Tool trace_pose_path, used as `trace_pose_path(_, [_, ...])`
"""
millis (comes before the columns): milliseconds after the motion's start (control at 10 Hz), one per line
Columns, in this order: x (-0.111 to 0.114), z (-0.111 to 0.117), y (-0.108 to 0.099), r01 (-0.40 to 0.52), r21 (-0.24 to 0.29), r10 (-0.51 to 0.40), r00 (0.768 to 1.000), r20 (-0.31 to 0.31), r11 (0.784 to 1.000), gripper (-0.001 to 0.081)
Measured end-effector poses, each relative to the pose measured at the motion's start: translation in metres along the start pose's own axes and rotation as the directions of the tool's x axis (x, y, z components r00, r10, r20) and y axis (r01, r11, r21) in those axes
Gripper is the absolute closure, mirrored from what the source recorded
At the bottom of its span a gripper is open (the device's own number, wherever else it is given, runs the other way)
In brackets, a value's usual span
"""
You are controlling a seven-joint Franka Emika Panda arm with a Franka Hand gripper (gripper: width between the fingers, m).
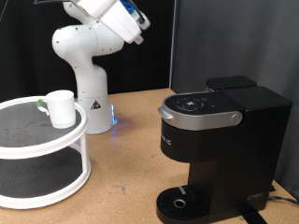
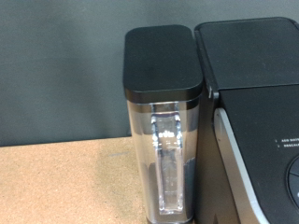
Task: Make a cup of coffee with the keurig machine
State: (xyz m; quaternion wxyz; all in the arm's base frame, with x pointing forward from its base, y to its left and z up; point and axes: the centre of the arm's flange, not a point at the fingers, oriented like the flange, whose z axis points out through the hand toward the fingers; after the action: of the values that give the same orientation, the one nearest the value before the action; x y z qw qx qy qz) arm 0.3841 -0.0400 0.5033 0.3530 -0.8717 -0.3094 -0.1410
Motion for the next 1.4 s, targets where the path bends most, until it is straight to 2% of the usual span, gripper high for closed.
trace_pose_path(300, [-0.022, -0.031, -0.011, 0.006, -0.005, -0.006, 1.0, -0.027, 1.0, 0.0806])
trace_pose_path(600, [-0.028, -0.035, -0.012, 0.018, -0.007, -0.018, 1.0, -0.017, 1.0, 0.0806])
trace_pose_path(900, [-0.057, -0.05, -0.007, 0.115, -0.049, -0.115, 0.993, 0.007, 0.992, 0.0806])
trace_pose_path(1100, [-0.085, -0.066, -0.006, 0.147, -0.012, -0.147, 0.989, 0.011, 0.989, 0.0806])
trace_pose_path(1300, [-0.11, -0.082, -0.005, 0.113, 0.031, -0.113, 0.994, -0.007, 0.993, 0.0806])
trace_pose_path(1400, [-0.115, -0.085, -0.005, 0.093, 0.037, -0.092, 0.996, -0.015, 0.995, 0.0806])
